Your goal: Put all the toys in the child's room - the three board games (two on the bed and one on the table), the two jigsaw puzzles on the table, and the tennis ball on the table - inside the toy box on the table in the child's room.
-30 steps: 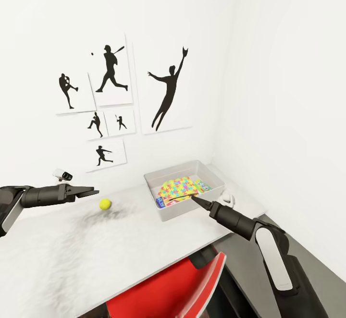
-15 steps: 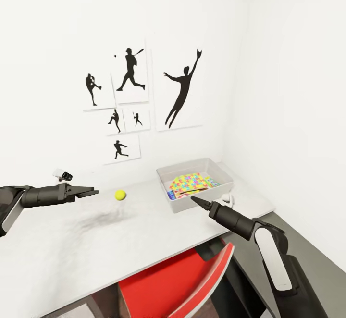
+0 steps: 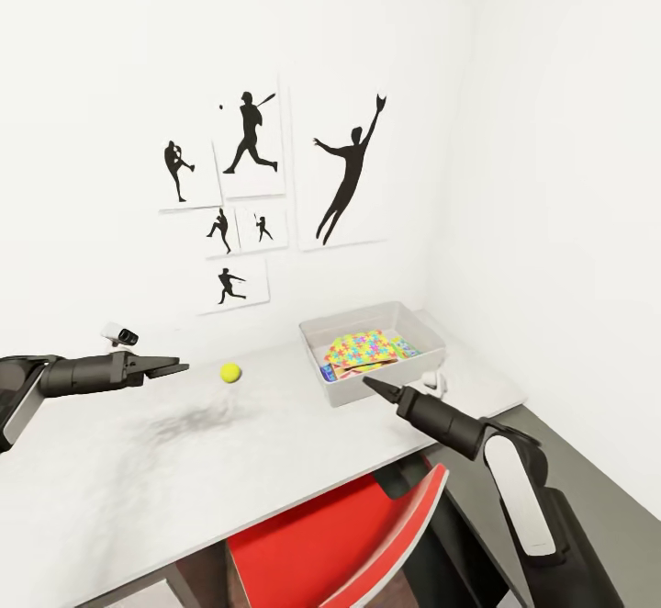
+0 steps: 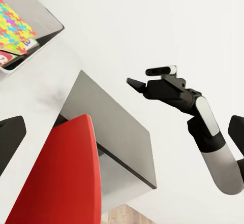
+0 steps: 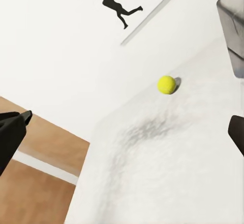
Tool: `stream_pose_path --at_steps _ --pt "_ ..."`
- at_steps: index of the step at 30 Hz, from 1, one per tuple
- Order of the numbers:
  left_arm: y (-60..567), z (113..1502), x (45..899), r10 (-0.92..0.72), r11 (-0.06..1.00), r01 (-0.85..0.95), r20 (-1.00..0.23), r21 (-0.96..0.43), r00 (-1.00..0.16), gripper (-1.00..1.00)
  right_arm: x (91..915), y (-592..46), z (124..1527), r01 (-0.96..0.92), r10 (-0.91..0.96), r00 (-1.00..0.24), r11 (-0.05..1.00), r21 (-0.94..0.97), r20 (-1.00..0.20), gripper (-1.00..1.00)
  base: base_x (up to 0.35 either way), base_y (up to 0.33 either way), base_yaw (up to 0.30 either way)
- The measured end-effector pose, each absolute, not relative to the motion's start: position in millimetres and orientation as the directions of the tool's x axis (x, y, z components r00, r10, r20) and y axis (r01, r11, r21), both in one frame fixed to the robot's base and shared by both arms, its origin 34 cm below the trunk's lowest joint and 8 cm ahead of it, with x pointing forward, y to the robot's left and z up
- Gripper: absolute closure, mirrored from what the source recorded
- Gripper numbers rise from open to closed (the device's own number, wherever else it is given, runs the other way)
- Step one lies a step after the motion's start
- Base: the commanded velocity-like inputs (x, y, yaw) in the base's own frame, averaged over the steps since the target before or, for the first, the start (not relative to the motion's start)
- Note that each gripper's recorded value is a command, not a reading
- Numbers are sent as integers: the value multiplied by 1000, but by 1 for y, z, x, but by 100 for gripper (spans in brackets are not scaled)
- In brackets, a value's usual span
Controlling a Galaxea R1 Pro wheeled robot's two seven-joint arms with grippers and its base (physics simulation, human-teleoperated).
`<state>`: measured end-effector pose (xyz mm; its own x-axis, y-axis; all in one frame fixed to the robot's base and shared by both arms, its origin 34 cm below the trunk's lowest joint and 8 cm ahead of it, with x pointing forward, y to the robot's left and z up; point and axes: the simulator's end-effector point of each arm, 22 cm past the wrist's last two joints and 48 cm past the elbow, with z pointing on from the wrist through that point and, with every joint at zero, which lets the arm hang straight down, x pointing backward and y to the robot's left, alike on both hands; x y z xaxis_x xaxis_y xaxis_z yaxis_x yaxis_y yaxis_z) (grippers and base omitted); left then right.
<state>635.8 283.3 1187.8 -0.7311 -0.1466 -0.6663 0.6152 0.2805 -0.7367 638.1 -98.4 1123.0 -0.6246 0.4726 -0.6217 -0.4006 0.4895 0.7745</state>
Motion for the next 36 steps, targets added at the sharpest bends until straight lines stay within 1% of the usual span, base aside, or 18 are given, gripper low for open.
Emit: stream_pose_path --at_steps 5,12,16,25,36 --pt "284 1188 636 -147 282 615 -666 -737 -731 -100 640 -98 1117 -376 472 -631 509 774 -616 -100 0 0 0" --pt "286 1188 636 -147 286 614 -666 -736 -731 -100 652 -105 1095 -273 433 -663 620 736 -611 -100 0 6 0" --pt "289 1186 636 -153 288 606 -661 -741 -735 -100 660 -106 1097 -247 383 -697 665 705 -606 -100 -13 139 0" --pt "302 1181 638 -172 307 581 -645 -754 -745 -100 666 -105 1105 -246 355 -707 687 683 -611 -100 -58 207 7" --pt "309 1175 639 -175 318 569 -637 -758 -751 -100 670 -104 1103 -242 353 -708 692 680 -611 -100 -10 39 132"
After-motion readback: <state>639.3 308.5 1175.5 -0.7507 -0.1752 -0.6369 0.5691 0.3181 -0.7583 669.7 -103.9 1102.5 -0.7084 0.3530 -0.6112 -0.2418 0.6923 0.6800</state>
